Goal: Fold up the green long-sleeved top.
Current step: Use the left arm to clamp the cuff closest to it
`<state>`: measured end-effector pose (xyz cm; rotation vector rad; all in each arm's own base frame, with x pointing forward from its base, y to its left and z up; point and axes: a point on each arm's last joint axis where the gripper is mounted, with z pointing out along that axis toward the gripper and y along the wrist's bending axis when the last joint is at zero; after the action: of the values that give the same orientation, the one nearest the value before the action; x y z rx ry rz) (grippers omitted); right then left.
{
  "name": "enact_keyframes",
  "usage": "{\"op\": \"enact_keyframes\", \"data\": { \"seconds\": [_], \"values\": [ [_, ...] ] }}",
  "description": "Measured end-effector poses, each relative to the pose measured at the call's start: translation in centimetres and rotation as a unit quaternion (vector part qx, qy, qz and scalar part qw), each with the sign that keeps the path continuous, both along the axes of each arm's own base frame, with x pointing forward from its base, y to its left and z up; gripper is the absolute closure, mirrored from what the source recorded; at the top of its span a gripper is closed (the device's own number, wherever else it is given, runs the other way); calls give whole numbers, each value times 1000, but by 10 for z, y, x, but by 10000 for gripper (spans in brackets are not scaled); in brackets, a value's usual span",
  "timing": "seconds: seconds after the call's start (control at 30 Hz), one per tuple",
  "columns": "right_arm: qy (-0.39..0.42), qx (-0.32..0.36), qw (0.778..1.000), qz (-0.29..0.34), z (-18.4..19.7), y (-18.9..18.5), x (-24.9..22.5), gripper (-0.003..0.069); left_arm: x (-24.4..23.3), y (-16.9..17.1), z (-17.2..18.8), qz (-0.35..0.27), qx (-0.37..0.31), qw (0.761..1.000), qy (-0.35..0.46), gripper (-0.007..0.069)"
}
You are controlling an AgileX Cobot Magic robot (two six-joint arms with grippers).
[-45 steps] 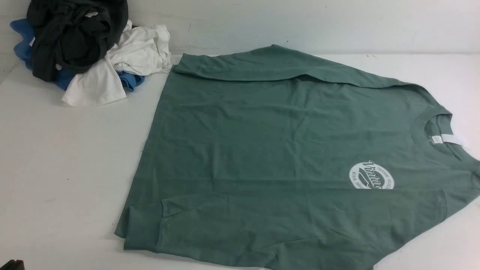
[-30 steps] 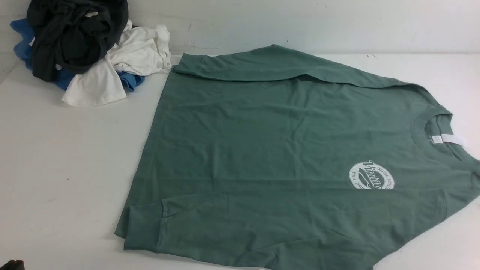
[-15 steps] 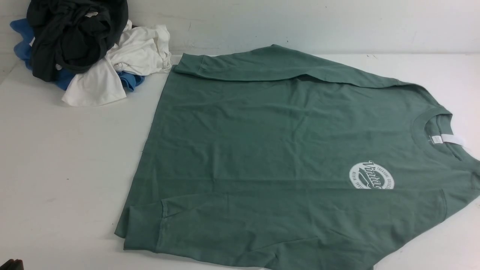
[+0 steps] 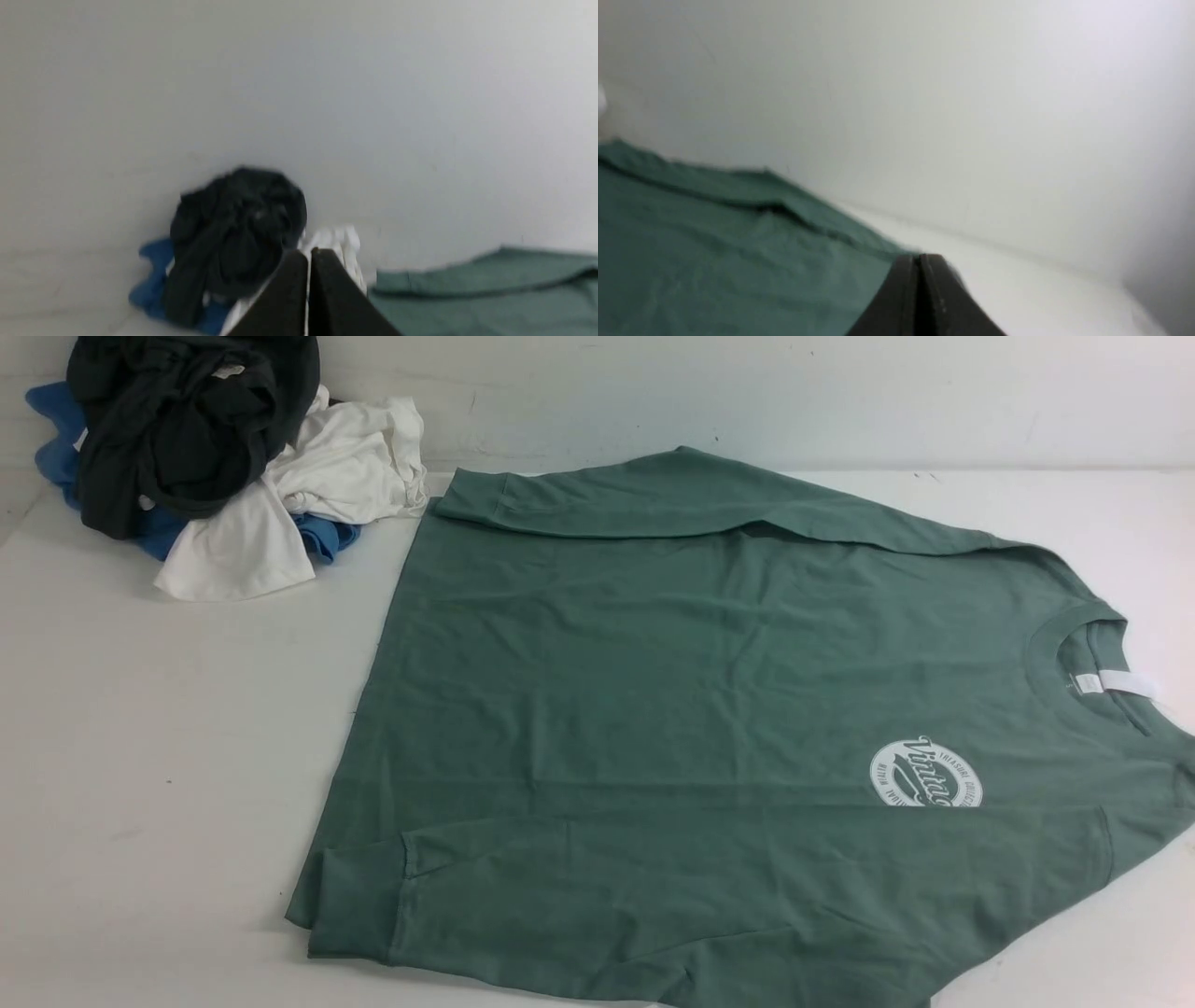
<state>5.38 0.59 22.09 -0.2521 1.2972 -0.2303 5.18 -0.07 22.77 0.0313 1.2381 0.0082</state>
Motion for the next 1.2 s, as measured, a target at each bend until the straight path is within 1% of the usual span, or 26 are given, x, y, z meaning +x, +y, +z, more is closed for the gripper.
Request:
{"op": "enact_keyframes", "data": {
  "seconds": [0.1, 0.17, 0.23, 0.27, 0.3, 0.33, 0.37, 0.4, 0.43, 0.47, 0.5, 0.57, 0.6, 0.63, 0.67, 0.7, 0.77, 0.8, 0.87, 0.9, 0.97, 1.0, 1.07, 1.1, 1.17, 1.2],
  "values": [
    [-109, -12, 993, 51, 18, 9, -8, 673, -5, 1, 12, -2, -14, 997, -73, 632],
    [-178, -4, 980, 90, 29, 15, -16, 673, -9, 2, 18, -14, -49, 992, -111, 632],
    [-211, 3, 971, 109, 34, 17, -20, 673, -10, 2, 21, -26, -81, 988, -126, 632],
    [-241, 31, 961, 129, 39, 18, -25, 673, -12, 3, 23, -45, -126, 981, -140, 632],
    [-250, 55, 957, 136, 41, 16, -26, 673, -12, 3, 23, -54, -146, 978, -141, 632],
    [-250, 55, 957, 136, 41, 16, -26, 673, -12, 3, 23, -54, -147, 978, -141, 632],
    [-256, 109, 949, 146, 43, 13, -27, 673, -12, 3, 26, -64, -168, 975, -133, 632],
    [-255, 129, 947, 147, 44, 11, -27, 673, -12, 3, 29, -66, -173, 974, -128, 632],
    [-245, 153, 947, 144, 45, 9, -26, 673, -11, 3, 36, -68, -175, 975, -119, 632],
    [-241, 160, 947, 142, 47, 8, -26, 673, -12, 3, 39, -68, -175, 975, -118, 632],
    [-229, 173, 948, 134, 58, 6, -25, 673, -8, 2, 54, -64, -169, 979, -96, 632],
    [-204, 177, 955, 121, 70, 5, -20, 673, -1, 2, 70, -54, -152, 984, -76, 632],
    [-185, 176, 961, 110, 85, 4, -16, 671, 5, 2, 84, -46, -135, 988, -66, 632],
    [-177, 177, 962, 107, 86, 4, -14, 671, 7, 1, 83, -44, -131, 988, -61, 632],
    [-141, 174, 970, 90, 103, 2, -4, 671, 22, 1, 98, -31, -105, 993, -43, 632],
    [-140, 173, 971, 89, 106, 2, -2, 671, 24, 1, 100, -30, -102, 993, -41, 632],
    [-62, 167, 982, 58, 119, 0, 23, 670, 49, -1, 114, -19, -71, 997, -9, 632],
    [-34, 164, 985, 48, 121, -1, 33, 670, 63, -1, 115, -17, -61, 998, 17, 632],
    [53, 158, 986, 16, 121, -5, 64, 670, 94, -5, 115, -18, -37, 993, 112, 632],
    [69, 157, 985, 12, 119, -5, 69, 670, 96, -5, 113, -18, -36, 992, 118, 632],
    [171, 159, 972, -24, 110, -8, 96, 669, 122, -10, 105, -25, -35, 970, 241, 632],
    [247, 158, 955, -48, 104, -9, 109, 670, 134, -15, 99, -25, -33, 943, 331, 632],
    [373, 138, 915, -74, 90, -4, 126, 670, 148, -24, 85, -27, -17, 887, 460, 632],
    [421, 121, 896, -76, 84, 0, 131, 670, 154, -29, 77, -28, -6, 861, 509, 632],
    [522, 82, 846, -68, 68, 13, 142, 670, 163, -39, 62, -34, 28, 803, 594, 632],
    [565, 62, 821, -53, 60, 21, 147, 670, 166, -44, 56, -40, 44, 783, 620, 632]
  ]
}}
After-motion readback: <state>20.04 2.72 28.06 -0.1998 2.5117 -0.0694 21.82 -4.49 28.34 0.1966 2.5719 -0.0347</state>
